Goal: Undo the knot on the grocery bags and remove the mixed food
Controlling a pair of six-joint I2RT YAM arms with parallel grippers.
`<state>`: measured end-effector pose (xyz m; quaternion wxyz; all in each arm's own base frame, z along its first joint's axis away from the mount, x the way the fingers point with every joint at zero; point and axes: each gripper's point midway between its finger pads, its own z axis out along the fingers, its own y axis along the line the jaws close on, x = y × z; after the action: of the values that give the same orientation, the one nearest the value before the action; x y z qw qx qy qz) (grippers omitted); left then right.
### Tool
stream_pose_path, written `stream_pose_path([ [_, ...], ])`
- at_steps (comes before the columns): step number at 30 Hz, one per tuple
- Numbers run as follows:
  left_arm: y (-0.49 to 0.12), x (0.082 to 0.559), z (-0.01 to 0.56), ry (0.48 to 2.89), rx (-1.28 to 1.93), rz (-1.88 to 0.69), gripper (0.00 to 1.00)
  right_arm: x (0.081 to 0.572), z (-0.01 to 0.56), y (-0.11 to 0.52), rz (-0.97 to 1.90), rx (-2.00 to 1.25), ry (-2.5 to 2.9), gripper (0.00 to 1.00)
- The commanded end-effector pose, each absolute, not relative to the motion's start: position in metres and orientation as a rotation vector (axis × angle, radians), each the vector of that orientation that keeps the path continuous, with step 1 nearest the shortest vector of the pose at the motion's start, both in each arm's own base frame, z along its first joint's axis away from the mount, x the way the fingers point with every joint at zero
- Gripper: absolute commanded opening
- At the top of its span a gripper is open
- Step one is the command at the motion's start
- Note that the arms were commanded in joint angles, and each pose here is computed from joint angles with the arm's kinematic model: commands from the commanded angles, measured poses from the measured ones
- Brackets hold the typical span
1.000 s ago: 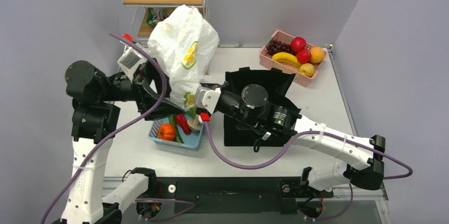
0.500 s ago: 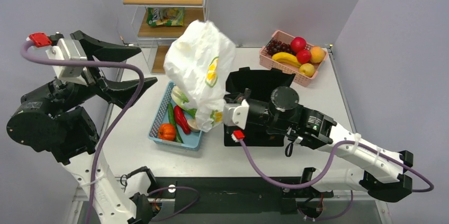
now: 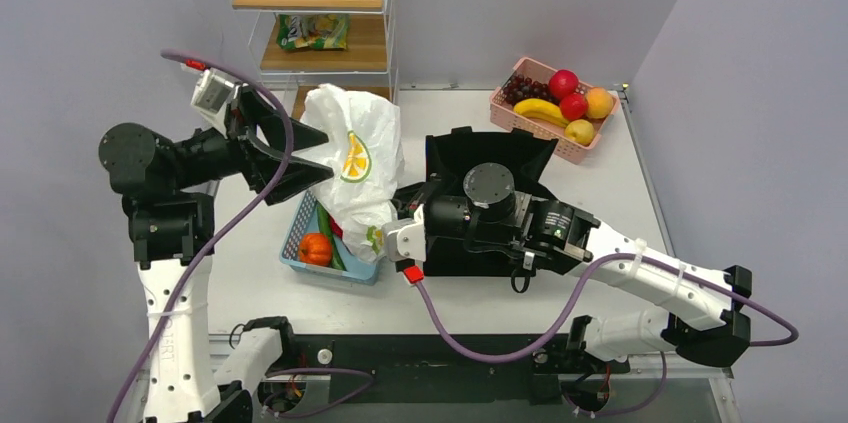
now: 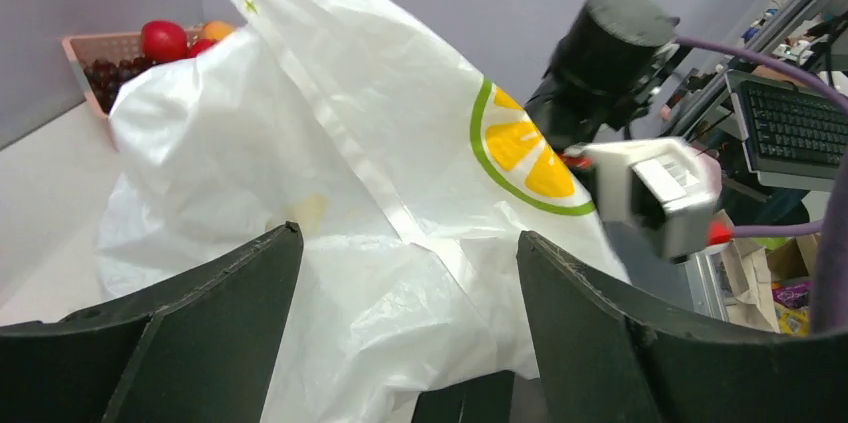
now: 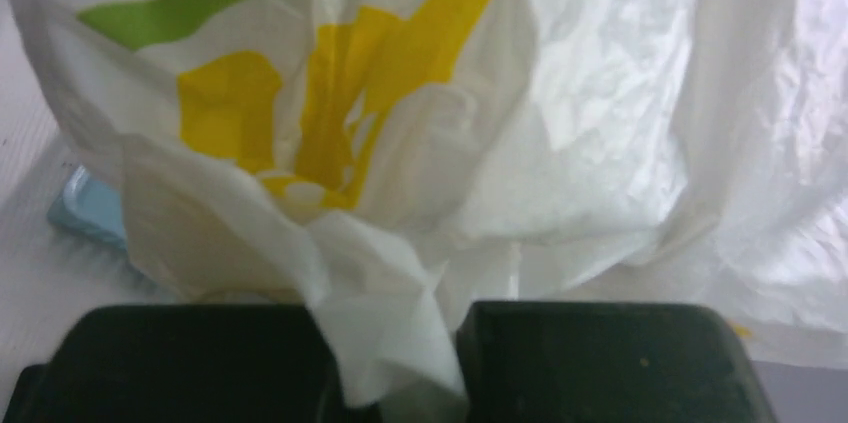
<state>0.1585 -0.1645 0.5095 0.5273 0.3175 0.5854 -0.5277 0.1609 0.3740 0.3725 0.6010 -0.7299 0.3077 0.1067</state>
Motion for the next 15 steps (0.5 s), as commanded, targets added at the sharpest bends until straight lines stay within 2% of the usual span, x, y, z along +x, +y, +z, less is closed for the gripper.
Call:
stream_pose_path([
  [1,-0.165,0.155,0.481,1.428,0.796,-1.196,0.78,0.142,0.457,0.373,0.326,-1.427,0.565,0.00],
  [4,-0.166,0.162,0.462,1.481,0.808,-1.095,0.78,0.135,0.478,0.377,0.428,-1.328,0.589,0.00],
  [9,-0.185,0.146,0.442,1.530,0.952,-1.052,0.78,0.132,0.485,0.386,0.501,-1.284,0.602,0.00],
  [15,-0.199,0.129,0.452,1.378,1.036,-1.074,0.79,0.136,0.481,0.390,0.541,-1.239,0.620,0.00],
])
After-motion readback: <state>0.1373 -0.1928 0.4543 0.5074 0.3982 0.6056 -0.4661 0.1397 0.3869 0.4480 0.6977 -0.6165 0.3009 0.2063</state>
